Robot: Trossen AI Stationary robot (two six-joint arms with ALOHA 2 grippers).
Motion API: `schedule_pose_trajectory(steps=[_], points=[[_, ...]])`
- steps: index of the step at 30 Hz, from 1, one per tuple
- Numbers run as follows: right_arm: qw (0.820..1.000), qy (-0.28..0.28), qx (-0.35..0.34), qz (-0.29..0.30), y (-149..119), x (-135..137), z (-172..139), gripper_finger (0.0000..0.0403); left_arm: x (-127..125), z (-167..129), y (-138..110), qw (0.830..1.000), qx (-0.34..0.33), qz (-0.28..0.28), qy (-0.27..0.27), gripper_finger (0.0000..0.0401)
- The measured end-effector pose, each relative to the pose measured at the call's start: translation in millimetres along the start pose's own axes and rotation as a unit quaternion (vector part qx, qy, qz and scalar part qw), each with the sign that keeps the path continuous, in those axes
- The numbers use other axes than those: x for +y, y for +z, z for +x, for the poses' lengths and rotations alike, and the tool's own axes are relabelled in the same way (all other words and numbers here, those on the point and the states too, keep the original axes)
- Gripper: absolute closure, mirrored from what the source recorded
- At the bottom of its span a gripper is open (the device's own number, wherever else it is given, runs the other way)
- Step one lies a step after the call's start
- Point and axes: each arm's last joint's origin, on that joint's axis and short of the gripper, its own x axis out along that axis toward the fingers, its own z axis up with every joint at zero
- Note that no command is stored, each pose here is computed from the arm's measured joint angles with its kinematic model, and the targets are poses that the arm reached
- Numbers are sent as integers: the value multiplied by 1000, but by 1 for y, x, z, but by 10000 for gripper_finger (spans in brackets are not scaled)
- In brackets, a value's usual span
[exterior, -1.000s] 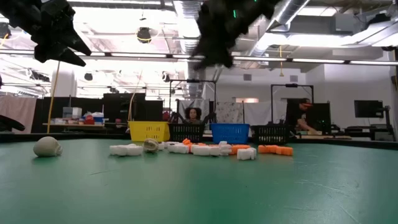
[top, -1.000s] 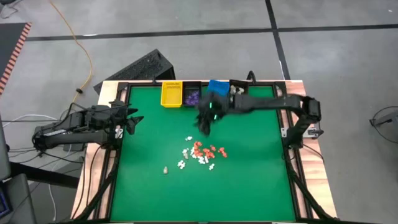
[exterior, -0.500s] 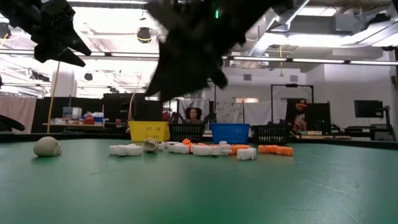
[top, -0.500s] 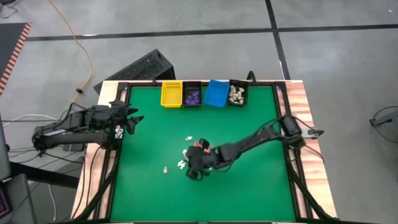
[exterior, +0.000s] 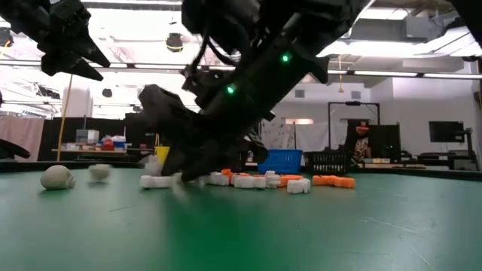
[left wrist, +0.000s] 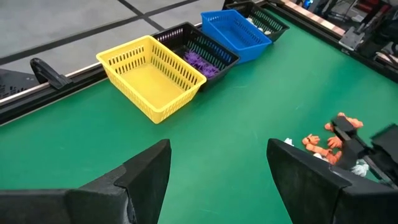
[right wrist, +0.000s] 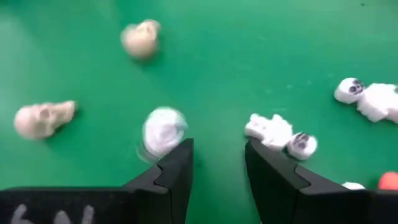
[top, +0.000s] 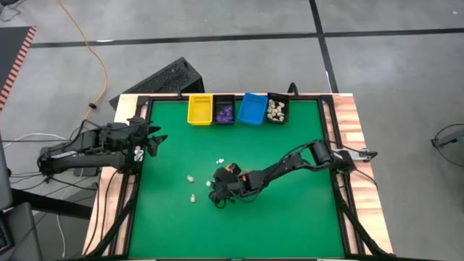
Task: Sort Halloween decoration
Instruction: Put the white skull toy into the right black basket
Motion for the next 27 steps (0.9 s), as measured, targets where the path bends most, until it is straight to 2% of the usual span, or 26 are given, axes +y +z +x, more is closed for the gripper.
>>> schedule_pose_trajectory(steps=[2,5,11,14,20,24,27], points=[[1000,7,4,10,3,-2,1,230,0,0,0,1000,2,0,-1,145],[1000,21,1,-22,11,1,-5,230,0,0,0,1000,2,1,-1,145],[985,60,-92,-133,71,20,-21,230,0,0,0,1000,3,1,-2,145],[974,85,-135,-163,94,18,-6,230,0,0,0,1000,3,0,-2,145],[962,164,-142,-165,124,12,35,228,0,0,0,1000,3,-1,-1,145],[948,221,-135,-187,122,21,64,214,0,0,0,1000,3,-2,-2,145],[947,228,-120,-194,115,30,81,196,0,0,0,1000,3,-2,-1,145]])
